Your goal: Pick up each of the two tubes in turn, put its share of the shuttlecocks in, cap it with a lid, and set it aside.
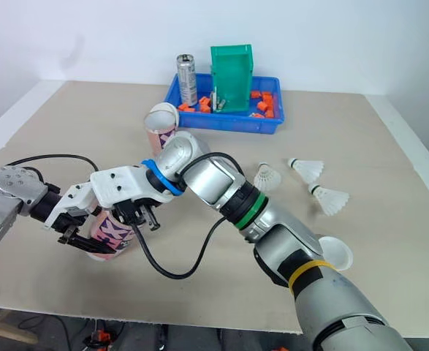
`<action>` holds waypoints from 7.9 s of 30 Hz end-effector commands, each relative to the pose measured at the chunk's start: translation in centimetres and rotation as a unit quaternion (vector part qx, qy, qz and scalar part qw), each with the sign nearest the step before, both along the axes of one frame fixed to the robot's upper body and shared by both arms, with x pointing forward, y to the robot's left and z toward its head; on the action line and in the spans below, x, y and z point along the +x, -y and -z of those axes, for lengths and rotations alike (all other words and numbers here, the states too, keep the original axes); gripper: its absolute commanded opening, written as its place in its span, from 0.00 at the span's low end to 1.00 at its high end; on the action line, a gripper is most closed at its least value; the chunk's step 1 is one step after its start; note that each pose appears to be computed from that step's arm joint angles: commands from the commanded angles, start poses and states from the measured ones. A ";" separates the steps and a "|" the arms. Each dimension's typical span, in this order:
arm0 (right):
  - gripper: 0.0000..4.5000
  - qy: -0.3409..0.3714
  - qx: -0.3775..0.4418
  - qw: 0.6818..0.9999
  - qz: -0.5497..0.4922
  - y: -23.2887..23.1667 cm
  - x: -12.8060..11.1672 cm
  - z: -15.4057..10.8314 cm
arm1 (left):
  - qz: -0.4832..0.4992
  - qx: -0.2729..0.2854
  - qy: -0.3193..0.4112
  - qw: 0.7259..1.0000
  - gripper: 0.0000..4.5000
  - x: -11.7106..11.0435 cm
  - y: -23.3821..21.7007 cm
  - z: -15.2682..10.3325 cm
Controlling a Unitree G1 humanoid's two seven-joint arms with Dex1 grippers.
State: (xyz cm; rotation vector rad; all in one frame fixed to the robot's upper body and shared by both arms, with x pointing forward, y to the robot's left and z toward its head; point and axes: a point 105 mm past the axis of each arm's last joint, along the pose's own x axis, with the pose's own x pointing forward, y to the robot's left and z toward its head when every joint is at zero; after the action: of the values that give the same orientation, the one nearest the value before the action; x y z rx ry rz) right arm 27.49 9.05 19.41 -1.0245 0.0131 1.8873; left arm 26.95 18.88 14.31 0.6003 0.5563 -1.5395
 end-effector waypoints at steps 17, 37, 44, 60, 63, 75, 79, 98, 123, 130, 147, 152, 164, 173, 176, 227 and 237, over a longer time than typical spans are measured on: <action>0.01 -0.007 0.085 0.995 0.045 9.2 2.1 -9.3 | 0.015 -0.023 0.039 0.999 0.65 0.5 1.4 -1.2; 0.63 0.028 -0.112 0.955 0.273 29.0 -0.3 -2.1 | 0.040 -0.315 0.080 0.945 0.65 2.9 11.7 -3.8; 0.63 0.004 -0.168 0.935 0.313 30.6 0.4 2.5 | 0.034 -0.342 0.092 0.934 0.65 3.7 15.5 -0.1; 0.63 -0.011 -0.181 0.932 0.314 29.8 1.4 5.5 | 0.061 -0.297 0.036 0.952 0.65 2.0 15.5 3.3; 0.63 -0.008 -0.194 0.930 0.312 30.1 1.3 6.1 | 0.053 -0.302 0.027 0.952 0.65 2.0 15.4 3.6; 0.01 0.002 -0.198 0.932 0.305 30.1 1.6 5.6 | 0.025 -0.306 -0.005 0.952 0.65 2.0 15.0 5.5; 0.01 0.006 -0.164 0.939 0.303 28.9 1.9 3.9 | 0.029 -0.290 -0.019 0.956 0.65 1.9 14.7 6.1; 0.01 0.115 0.046 0.987 0.098 15.8 -1.2 -11.8 | 0.065 -0.229 -0.055 0.970 0.65 1.8 14.0 7.2; 0.01 0.154 -0.032 0.987 0.015 13.6 -0.4 -9.7 | 0.094 -0.178 -0.051 0.978 0.65 1.5 13.6 7.6; 0.01 0.152 -0.059 0.987 0.006 14.1 -0.7 -8.0 | 0.092 -0.181 -0.049 0.978 0.65 1.5 13.6 7.5; 0.32 0.240 -0.104 0.964 -0.035 14.5 -0.1 -4.4 | 0.087 -0.185 -0.050 0.978 0.65 1.3 13.6 7.2; 0.70 0.208 -0.073 0.975 -0.003 14.1 0.5 -4.7 | 0.088 -0.186 -0.050 0.977 0.65 1.3 13.7 7.1; 0.16 0.105 -0.027 0.994 -0.005 15.1 -1.7 -7.1 | 0.089 -0.184 -0.047 0.978 0.65 1.3 13.6 7.2; 0.02 0.137 -0.132 0.982 -0.024 15.3 -0.5 -0.8 | 0.090 -0.184 -0.043 0.978 0.65 1.4 13.6 7.0; 0.02 0.129 -0.130 0.983 -0.024 15.2 -0.4 -0.5 | 0.090 -0.185 -0.042 0.978 0.65 1.5 13.7 6.9; 0.93 -0.152 0.193 0.912 0.329 18.3 -2.6 4.6 | -0.007 -0.328 0.032 0.944 0.99 -2.3 5.0 -7.6; 0.93 -0.172 0.216 0.921 0.274 15.7 -2.3 4.7 | -0.060 -0.307 0.038 0.949 0.99 -2.9 3.6 -7.1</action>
State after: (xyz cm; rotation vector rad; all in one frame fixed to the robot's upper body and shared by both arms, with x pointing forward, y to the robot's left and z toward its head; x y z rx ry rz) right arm 25.28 -7.12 13.82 -0.3131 0.1303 1.4136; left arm 24.44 15.10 20.55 0.1133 0.0673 -1.4681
